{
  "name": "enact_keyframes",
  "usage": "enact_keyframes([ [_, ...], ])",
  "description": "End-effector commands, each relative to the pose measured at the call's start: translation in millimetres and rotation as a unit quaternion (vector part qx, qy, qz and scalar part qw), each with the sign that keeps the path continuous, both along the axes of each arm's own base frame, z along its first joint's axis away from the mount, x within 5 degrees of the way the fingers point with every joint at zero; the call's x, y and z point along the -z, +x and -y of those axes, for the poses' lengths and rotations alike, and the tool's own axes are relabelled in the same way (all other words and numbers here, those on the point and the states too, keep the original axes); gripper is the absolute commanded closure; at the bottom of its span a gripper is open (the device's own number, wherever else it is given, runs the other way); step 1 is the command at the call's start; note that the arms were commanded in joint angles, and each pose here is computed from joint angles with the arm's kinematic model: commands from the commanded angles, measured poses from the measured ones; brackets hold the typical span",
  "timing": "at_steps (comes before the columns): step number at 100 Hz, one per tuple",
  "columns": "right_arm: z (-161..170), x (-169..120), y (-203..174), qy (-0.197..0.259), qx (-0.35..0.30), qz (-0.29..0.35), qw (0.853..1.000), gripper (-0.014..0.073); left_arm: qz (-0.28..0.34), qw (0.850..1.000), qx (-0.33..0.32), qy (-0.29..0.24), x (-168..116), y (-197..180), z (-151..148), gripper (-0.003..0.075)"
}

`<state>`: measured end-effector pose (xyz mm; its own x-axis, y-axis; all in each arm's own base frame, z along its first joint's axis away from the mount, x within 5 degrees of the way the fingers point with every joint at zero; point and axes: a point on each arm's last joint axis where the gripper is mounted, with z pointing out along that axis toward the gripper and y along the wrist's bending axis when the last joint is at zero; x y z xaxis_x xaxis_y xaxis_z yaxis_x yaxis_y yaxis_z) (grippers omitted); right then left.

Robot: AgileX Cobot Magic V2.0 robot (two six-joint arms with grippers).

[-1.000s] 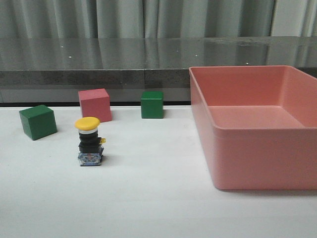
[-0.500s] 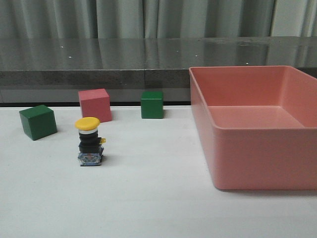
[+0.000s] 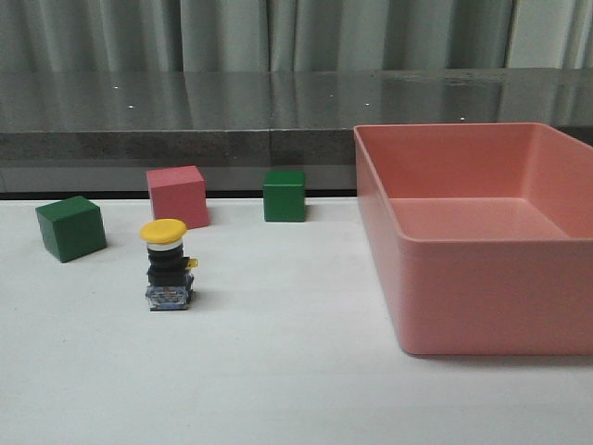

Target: Place and stand button with both arms

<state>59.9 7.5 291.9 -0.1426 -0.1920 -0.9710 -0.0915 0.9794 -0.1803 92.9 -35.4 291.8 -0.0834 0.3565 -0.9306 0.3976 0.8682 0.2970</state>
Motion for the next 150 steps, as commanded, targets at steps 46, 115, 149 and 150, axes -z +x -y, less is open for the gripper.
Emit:
enact_keyframes([
  [46, 1.6, -13.9, 0.4, 0.005, 0.011, 0.043, 0.999, 0.0656, 0.097, 0.993, -0.03, -0.063, -0.9, -6.9, -8.3, 0.0739],
  [115, 1.7, -13.7, 0.8, 0.005, 0.011, 0.042, 0.999, 0.0656, 0.132, 0.96, -0.19, -0.159, 86.1, -38.4, -36.1, 0.0739],
  [149, 1.7, -13.7, 0.8, 0.005, 0.011, 0.042, 0.999, 0.0656, 0.139, 0.959, -0.188, -0.16, 84.4, -38.6, -36.1, 0.0739],
  [150, 1.7, -13.7, 0.8, 0.005, 0.011, 0.042, 0.999, 0.0656, 0.139, 0.959, -0.188, -0.16, 84.4, -38.6, -36.1, 0.0739],
])
